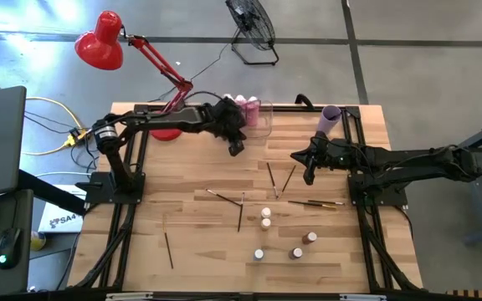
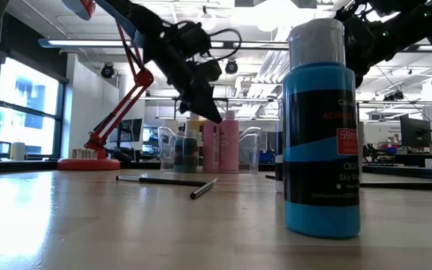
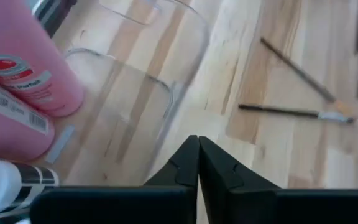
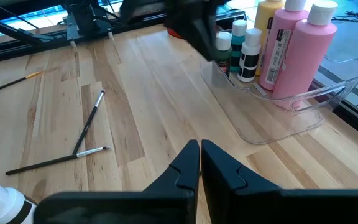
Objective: Pick & Place Paint Supplies
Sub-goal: Adjust the transparent bin
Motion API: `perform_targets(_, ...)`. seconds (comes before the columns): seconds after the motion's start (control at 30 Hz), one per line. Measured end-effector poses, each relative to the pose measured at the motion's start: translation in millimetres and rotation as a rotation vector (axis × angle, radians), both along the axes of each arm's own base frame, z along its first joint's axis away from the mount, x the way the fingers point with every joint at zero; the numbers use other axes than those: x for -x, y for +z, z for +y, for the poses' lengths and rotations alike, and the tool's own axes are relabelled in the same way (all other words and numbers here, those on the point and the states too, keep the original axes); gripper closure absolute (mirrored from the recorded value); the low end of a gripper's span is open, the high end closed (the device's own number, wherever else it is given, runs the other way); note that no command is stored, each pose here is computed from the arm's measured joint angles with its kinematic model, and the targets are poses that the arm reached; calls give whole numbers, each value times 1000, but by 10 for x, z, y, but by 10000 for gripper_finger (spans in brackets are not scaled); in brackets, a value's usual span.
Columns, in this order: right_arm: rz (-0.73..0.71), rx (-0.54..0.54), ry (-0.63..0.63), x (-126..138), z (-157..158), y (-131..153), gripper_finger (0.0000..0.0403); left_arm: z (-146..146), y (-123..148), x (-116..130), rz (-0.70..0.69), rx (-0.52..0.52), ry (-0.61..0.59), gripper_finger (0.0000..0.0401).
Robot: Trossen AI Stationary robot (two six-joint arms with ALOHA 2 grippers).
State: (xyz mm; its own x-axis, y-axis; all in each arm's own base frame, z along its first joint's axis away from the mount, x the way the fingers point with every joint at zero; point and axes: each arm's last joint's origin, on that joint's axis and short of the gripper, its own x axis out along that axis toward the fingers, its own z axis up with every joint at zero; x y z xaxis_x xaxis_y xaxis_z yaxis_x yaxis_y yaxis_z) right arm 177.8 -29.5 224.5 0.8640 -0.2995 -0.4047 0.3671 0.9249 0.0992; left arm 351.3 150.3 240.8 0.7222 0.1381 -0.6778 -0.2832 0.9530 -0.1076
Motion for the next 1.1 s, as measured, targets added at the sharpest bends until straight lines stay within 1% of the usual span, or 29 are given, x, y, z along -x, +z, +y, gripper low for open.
perform_targets(0.03, 1, 0, 0, 0, 0, -1, 395, -78, 31, -8, 14, -50, -6, 398)
perform_targets(0.1, 2, 0, 0, 0, 0, -2, 395, -277, 143, -49, 25, -187, -9, 398)
perform_targets(0.13, 5, -1, 0, 1, 1, -5, 395, -381, 197, -37, 51, -250, -7, 399)
perform_targets(0.2, 7, -1, 0, 2, 0, -6, 395, -602, 264, 27, 137, -344, -13, 400)
perform_targets(0.23, 9, -1, 0, 3, 0, -8, 395, -701, 298, 65, 168, -369, -18, 400)
perform_targets(0.3, 14, -2, 0, 5, 1, -12, 395, -859, 358, 207, 244, -352, -22, 400)
perform_targets(0.4, 15, -2, 0, 5, 1, -13, 395, -1014, 405, 390, 293, -303, 18, 400)
perform_targets(0.47, 14, -2, 0, -1, 0, -16, 395, -1048, 319, 538, 331, -308, 60, 401)
perform_targets(0.57, 17, -2, 0, -7, -1, -21, 395, -1034, 135, 794, 315, -294, 161, 401)
perform_targets(0.63, 22, -3, 0, -14, -2, -30, 395, -1039, 44, 922, 219, -292, 191, 401)
perform_targets(0.7, 16, -2, 0, -22, -3, -28, 395, -1061, -18, 1001, 115, -316, 165, 401)
perform_targets(0.77, 10, 0, -3, -30, -7, -24, 395, -1075, -29, 1038, -26, -340, 138, 401)
perform_targets(0.87, -6, 7, -7, -45, -13, -13, 395, -1061, -66, 1011, -186, -368, 154, 401)
perform_targets(0.97, -15, 14, -4, -48, -13, -3, 395, -1003, -105, 1015, -199, -402, 158, 401)
perform_targets(1.03, -10, 14, -4, -47, -12, -7, 395, -958, -106, 988, -206, -405, 182, 401)
perform_targets(1.1, -10, 15, -4, -47, -12, -7, 395, -888, -119, 1008, -201, -386, 222, 401)
